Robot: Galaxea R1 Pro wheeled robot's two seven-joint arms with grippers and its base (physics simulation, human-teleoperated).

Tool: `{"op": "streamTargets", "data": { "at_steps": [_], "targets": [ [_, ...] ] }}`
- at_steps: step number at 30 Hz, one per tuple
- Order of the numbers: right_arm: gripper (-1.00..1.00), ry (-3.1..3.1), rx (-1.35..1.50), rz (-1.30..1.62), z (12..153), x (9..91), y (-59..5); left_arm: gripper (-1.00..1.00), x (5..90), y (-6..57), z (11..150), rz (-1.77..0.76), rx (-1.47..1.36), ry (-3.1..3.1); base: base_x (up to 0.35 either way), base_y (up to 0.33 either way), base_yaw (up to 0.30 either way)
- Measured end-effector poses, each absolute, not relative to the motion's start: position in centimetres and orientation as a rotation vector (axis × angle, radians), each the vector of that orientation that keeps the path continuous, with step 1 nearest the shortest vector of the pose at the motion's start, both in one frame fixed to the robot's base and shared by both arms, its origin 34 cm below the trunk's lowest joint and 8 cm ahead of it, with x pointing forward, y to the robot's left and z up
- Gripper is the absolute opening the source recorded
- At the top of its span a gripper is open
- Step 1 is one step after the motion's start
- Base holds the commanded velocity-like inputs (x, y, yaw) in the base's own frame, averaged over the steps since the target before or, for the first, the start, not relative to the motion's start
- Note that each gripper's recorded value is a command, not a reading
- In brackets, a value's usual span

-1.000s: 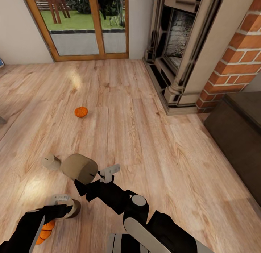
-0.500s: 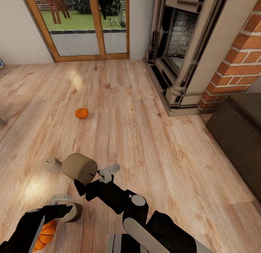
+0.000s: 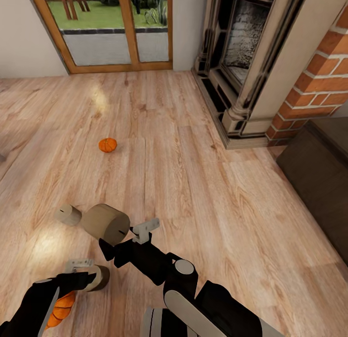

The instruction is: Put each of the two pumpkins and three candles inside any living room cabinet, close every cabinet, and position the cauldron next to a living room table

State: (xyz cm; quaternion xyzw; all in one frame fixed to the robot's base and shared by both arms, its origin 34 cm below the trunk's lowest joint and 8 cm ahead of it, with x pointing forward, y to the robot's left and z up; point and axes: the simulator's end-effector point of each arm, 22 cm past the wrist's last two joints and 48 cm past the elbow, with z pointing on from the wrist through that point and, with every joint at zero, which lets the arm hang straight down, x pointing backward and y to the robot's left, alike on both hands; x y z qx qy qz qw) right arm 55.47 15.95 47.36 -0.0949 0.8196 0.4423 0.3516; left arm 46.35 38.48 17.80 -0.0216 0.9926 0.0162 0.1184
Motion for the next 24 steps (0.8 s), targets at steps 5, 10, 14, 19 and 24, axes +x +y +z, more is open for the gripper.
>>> {"op": "streamTargets", "data": {
  "at_steps": [5,10,14,19,24],
  "targets": [
    [-1.00,2.137,-0.237,1.152,46.5,55.4,16.0,1.00,46.0,38.4,17.2,0.046,-0.059,2.909,0.000,0.000,0.000],
    [-1.00,2.160,-0.228,1.153,45.2,55.3,16.0,1.00,45.4,38.4,16.4,0.046,-0.058,2.928,0.000,0.000,0.000],
    [-1.00,2.171,-0.221,1.156,44.6,55.2,16.0,1.00,45.0,38.4,15.9,0.047,-0.058,2.939,0.000,0.000,0.000],
    [-1.00,2.186,-0.214,1.162,43.7,55.1,16.0,1.00,44.5,38.4,15.2,0.048,-0.058,2.956,0.000,0.000,0.000],
    [-1.00,2.200,-0.205,1.168,43.0,55.0,16.0,1.00,44.0,38.4,14.6,0.049,-0.055,2.967,0.000,0.000,0.000]
  ]
}}
